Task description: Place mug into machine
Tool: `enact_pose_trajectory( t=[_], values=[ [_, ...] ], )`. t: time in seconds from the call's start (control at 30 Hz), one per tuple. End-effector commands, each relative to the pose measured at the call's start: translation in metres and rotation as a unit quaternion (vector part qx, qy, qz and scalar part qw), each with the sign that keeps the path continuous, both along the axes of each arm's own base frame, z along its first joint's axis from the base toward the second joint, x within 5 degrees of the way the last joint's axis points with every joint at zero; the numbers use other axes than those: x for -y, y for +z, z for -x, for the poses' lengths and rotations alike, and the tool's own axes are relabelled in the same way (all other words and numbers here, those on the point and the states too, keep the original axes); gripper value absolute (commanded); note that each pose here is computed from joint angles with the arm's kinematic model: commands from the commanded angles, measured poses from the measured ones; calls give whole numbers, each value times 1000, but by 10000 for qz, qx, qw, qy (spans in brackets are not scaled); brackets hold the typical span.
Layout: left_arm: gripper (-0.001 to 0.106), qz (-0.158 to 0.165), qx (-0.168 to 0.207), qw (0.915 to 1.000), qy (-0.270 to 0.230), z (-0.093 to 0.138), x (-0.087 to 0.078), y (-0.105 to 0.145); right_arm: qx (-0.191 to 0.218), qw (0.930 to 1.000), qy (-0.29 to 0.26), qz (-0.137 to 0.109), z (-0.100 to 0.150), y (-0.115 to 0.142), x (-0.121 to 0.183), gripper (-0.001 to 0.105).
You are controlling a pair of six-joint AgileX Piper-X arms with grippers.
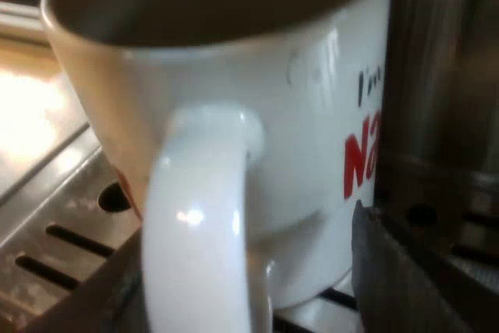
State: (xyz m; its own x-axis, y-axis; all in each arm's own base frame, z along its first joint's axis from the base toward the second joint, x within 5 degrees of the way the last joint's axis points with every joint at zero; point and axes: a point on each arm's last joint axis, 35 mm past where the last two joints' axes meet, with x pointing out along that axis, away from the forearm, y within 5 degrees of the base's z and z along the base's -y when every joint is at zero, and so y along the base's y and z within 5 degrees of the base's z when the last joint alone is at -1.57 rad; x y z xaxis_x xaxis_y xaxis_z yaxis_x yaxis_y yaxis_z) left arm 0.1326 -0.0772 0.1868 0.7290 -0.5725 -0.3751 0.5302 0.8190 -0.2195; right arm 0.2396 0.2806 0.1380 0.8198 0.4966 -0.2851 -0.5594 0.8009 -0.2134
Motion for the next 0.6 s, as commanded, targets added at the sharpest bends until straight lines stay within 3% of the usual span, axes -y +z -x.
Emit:
enact_pose_trajectory(
  t=[0.03, 0.17, 0.37, 0.6],
  values=[
    [54, 139, 244, 9996, 2, 1, 0, 8, -87, 9998, 20, 169, 12, 8, 6, 52],
    [54, 271, 491, 9984, 2, 5, -2, 17, -120, 9994, -97, 295, 30, 20, 20, 52],
    [54, 409, 749, 9964, 2, 15, -8, 38, -373, 9962, -155, 769, 56, 36, 40, 52],
    [54, 535, 985, 9937, 1, 27, -14, 71, -313, 9942, -219, 1008, 77, 60, 46, 52]
  ],
)
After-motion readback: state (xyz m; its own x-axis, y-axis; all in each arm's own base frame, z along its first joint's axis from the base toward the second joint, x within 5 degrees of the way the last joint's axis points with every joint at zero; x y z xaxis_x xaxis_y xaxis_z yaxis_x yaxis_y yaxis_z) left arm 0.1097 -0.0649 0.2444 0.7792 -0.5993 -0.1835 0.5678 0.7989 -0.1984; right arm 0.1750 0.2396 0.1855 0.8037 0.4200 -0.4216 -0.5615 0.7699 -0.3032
